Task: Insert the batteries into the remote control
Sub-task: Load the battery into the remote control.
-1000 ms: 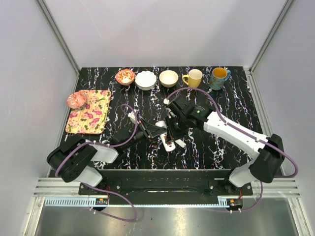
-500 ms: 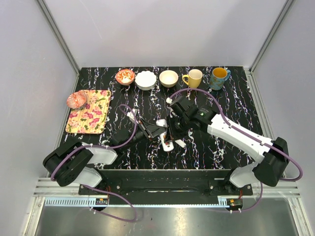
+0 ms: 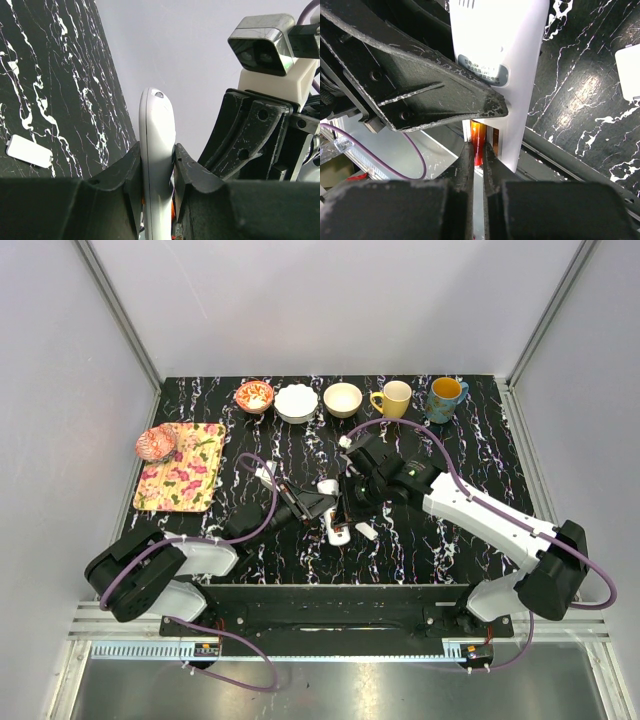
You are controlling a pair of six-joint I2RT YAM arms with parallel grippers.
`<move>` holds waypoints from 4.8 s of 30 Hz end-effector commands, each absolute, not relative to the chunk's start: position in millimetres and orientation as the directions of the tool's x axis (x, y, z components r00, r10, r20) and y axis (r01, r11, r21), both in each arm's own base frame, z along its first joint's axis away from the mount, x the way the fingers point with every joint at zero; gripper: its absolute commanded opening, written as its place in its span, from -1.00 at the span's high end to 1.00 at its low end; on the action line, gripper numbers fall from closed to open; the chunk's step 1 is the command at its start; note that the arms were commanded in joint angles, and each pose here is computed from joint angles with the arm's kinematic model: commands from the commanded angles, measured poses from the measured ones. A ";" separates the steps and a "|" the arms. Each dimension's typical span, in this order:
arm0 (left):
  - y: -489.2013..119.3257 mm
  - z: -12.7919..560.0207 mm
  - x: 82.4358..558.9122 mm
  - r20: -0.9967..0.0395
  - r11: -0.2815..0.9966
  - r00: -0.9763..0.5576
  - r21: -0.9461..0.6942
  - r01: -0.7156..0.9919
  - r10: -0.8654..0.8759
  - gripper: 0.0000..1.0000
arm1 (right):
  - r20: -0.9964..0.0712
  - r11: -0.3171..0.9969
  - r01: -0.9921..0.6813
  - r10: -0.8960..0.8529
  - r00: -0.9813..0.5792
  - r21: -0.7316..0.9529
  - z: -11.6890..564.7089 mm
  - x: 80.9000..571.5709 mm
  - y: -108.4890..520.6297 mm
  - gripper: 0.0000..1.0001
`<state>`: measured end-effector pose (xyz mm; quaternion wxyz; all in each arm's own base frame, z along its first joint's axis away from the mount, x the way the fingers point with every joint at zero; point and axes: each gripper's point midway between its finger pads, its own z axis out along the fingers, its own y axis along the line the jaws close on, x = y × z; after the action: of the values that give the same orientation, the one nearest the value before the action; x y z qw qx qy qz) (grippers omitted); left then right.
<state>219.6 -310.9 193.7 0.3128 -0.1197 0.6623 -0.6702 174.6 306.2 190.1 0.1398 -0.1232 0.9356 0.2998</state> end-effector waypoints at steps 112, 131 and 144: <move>-275.3 335.1 179.2 -0.276 -0.332 -0.730 -0.752 0.569 -0.625 1.00 | -0.358 0.239 -0.357 -0.040 -0.933 0.903 226.1 165.6 310.1 -0.20; -272.1 343.9 171.2 -0.281 -0.352 -0.729 -0.732 0.584 -0.625 1.00 | -0.326 0.219 -0.330 -0.052 -0.944 0.918 223.2 167.9 315.6 0.03; -275.2 345.9 167.2 -0.288 -0.361 -0.735 -0.726 0.586 -0.614 1.00 | -0.307 0.219 -0.309 -0.047 -0.951 0.925 221.1 171.6 319.2 0.37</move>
<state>207.0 -299.5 227.3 0.2909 -0.1133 0.6267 -0.7140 160.6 313.5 211.1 0.0853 -0.1112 0.7811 0.6085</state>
